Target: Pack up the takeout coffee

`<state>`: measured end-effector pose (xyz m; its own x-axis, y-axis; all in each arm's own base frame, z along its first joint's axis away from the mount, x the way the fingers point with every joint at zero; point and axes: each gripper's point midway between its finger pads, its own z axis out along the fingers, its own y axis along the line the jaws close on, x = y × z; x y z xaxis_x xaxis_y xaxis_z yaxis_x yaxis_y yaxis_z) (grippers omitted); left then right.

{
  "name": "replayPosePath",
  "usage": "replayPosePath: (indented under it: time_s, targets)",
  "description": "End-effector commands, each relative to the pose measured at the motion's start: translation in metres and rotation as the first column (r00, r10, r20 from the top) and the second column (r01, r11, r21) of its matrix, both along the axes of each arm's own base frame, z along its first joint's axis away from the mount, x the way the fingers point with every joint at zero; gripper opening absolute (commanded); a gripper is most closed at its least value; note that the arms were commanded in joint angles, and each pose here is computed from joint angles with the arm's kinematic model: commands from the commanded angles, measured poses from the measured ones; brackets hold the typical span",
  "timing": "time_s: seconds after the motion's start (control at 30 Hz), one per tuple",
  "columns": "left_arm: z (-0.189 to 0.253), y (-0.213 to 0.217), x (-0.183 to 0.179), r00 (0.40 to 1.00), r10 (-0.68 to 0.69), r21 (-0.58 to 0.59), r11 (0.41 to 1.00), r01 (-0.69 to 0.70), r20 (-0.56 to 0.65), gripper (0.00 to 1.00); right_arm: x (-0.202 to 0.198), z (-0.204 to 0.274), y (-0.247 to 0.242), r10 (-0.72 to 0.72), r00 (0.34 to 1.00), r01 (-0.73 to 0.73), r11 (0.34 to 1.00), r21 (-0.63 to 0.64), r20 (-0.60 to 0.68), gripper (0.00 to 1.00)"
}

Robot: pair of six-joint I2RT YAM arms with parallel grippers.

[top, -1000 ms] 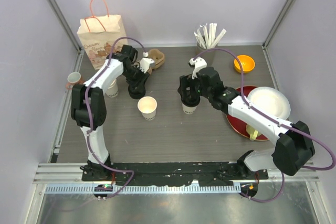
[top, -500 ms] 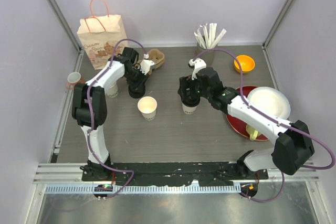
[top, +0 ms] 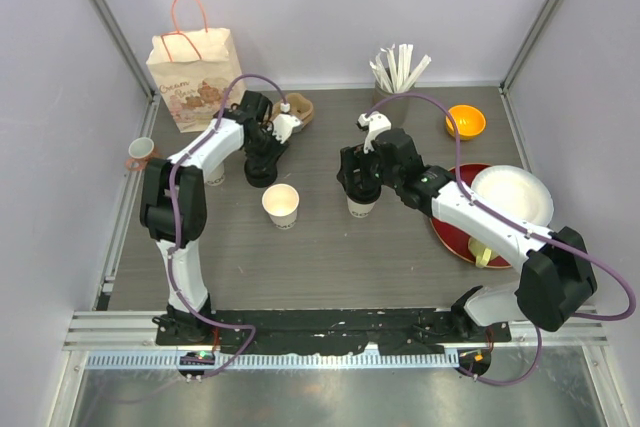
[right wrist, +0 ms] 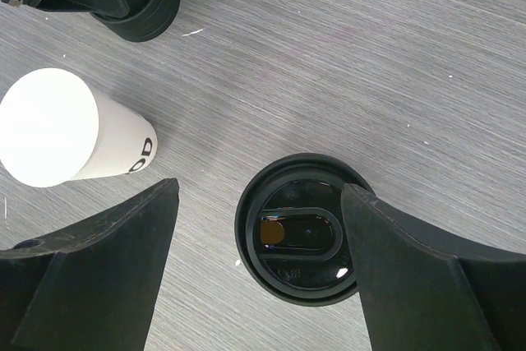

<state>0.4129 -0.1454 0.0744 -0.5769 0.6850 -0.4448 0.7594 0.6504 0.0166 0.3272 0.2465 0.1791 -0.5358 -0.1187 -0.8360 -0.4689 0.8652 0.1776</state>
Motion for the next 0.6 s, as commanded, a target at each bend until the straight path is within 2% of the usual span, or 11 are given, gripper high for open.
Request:
replayPosePath:
  time_s: [0.0,0.17,0.4,0.57]
  targets:
    - [0.008,0.001,0.009,0.998,-0.004,0.007,1.0,0.004,0.059,0.31,0.007,0.023,0.008,-0.002,0.999,-0.001,0.998,0.059,0.05,0.85]
    - [0.007,0.005,0.01,0.998,-0.007,0.037,0.999,0.005,0.067,0.25,0.007,0.024,0.007,-0.006,0.999,0.003,0.998,0.065,0.051,0.85]
    - [0.018,0.002,0.002,0.999,-0.009,0.019,1.0,0.008,0.036,0.0,0.005,0.027,0.006,-0.007,0.998,0.003,0.997,0.073,0.057,0.85]
    - [0.034,0.001,-0.005,1.0,0.025,0.005,1.0,-0.025,0.003,0.0,0.002,0.029,0.004,-0.008,0.998,0.003,0.997,0.077,0.06,0.85]
